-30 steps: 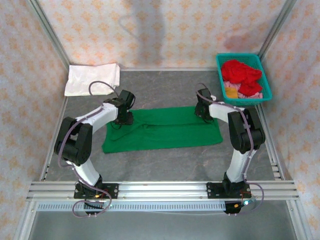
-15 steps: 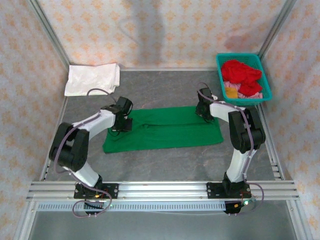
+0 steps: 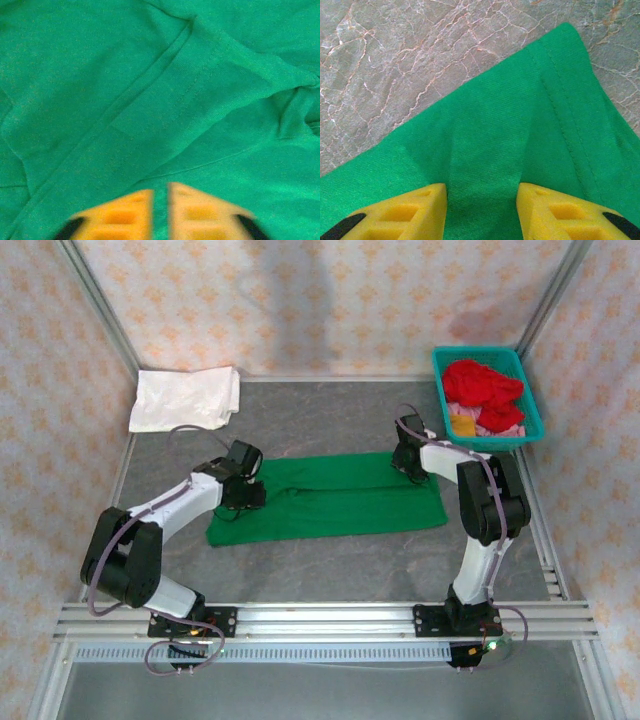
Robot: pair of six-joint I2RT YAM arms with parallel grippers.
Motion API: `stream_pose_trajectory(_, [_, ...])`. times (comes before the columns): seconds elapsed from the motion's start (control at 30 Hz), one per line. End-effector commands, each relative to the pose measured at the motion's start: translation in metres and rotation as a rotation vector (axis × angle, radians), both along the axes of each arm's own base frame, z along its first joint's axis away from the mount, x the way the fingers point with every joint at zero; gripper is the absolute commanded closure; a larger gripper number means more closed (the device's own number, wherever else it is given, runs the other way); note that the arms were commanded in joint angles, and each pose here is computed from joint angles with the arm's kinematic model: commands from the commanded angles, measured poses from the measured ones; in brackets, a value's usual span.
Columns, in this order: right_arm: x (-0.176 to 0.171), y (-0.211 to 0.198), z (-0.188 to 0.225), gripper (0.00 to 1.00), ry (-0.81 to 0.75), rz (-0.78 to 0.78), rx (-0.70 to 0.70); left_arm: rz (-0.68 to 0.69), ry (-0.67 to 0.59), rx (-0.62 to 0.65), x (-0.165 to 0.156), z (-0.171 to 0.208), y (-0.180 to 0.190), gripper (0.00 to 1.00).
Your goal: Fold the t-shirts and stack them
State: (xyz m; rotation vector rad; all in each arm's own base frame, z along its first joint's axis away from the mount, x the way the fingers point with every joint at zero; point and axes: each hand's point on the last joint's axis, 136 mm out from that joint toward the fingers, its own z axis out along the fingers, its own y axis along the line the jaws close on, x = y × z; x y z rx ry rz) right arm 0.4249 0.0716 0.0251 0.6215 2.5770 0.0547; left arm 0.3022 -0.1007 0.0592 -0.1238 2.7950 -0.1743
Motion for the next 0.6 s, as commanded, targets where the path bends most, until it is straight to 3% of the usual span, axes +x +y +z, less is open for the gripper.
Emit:
stream_pose_trajectory(0.0, [-0.016,-0.011,-0.02,0.58,0.089,-0.03,-0.021,0.025,-0.054,0.075,0.026,0.007,0.009,0.52])
stream_pose_trajectory(0.23, [-0.017,-0.012,-0.019,0.58,0.088,-0.032,-0.017,0.035,-0.033,0.117,0.056,-0.011,0.014,0.5])
stream_pose_trajectory(0.33, [-0.016,-0.012,-0.019,0.57,0.084,-0.036,-0.018,0.02,-0.001,0.104,0.057,-0.021,0.009,0.62])
stream_pose_trajectory(0.43, [-0.015,-0.013,-0.019,0.57,0.085,-0.042,-0.016,0.017,0.012,0.099,0.051,-0.024,0.008,0.88])
stream_pose_trajectory(0.57, [-0.014,-0.012,-0.019,0.57,0.084,-0.041,-0.016,0.032,-0.012,0.11,0.043,-0.011,0.012,0.92])
